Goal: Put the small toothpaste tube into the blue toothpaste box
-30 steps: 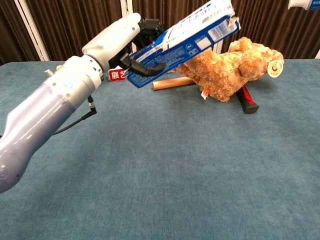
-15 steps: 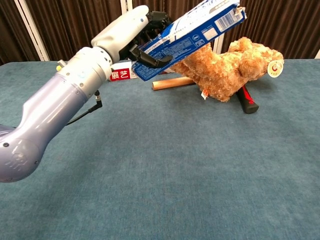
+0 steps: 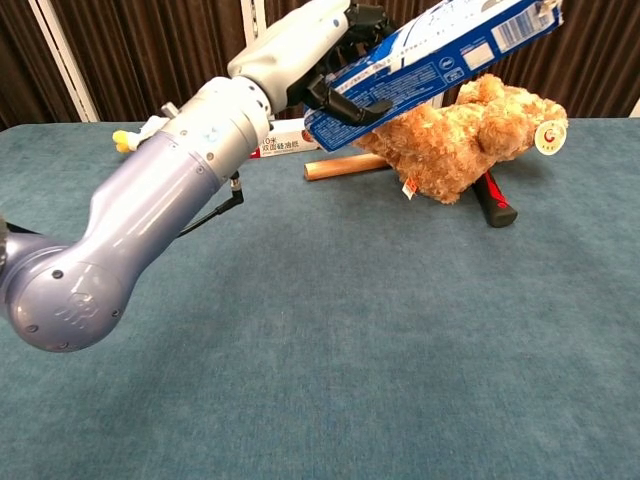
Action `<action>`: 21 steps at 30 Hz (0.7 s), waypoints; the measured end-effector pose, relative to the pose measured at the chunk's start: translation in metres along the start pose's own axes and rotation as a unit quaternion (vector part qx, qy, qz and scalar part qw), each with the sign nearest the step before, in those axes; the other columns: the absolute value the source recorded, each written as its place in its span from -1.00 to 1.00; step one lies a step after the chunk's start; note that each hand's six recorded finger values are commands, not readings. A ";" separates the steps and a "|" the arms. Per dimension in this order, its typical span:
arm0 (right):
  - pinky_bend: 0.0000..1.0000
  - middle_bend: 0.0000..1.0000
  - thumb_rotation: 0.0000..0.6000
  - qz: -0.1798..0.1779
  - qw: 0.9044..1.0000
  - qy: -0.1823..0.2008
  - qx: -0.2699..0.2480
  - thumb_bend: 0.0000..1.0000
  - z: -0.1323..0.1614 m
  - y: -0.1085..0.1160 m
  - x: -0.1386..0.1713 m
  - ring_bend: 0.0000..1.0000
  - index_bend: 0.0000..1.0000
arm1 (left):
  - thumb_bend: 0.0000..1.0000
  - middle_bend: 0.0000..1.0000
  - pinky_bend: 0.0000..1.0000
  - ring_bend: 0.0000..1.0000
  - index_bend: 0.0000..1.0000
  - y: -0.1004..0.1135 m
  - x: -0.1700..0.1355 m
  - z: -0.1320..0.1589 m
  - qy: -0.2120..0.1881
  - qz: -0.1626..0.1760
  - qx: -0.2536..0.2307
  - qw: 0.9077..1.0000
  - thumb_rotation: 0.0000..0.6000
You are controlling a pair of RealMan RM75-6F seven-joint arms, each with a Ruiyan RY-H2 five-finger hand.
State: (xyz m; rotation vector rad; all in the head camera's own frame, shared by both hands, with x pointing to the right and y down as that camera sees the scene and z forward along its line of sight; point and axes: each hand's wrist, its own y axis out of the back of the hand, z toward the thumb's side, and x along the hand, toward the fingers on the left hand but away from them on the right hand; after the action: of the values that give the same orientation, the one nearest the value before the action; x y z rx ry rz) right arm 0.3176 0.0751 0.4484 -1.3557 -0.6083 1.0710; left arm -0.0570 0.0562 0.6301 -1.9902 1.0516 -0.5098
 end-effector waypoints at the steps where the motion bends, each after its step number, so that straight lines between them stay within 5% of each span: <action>1: 0.19 0.49 1.00 -0.001 1.000 0.001 0.000 -0.28 0.000 0.000 0.000 0.46 0.41 | -0.11 -0.03 -0.11 -0.10 -0.30 0.000 0.001 0.001 -0.001 0.000 0.000 1.000 1.00; 21: 0.19 0.49 1.00 0.000 1.000 0.029 -0.004 -0.28 0.015 0.001 0.002 0.46 0.42 | -0.11 -0.03 -0.11 -0.11 -0.31 0.004 0.010 0.008 -0.002 0.004 0.002 1.000 1.00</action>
State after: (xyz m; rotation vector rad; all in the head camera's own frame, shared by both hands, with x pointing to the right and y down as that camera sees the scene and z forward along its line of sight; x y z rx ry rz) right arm 0.3047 0.0838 0.4493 -1.3900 -0.5707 1.0264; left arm -0.0480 0.0500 0.6216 -1.9812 1.0547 -0.5023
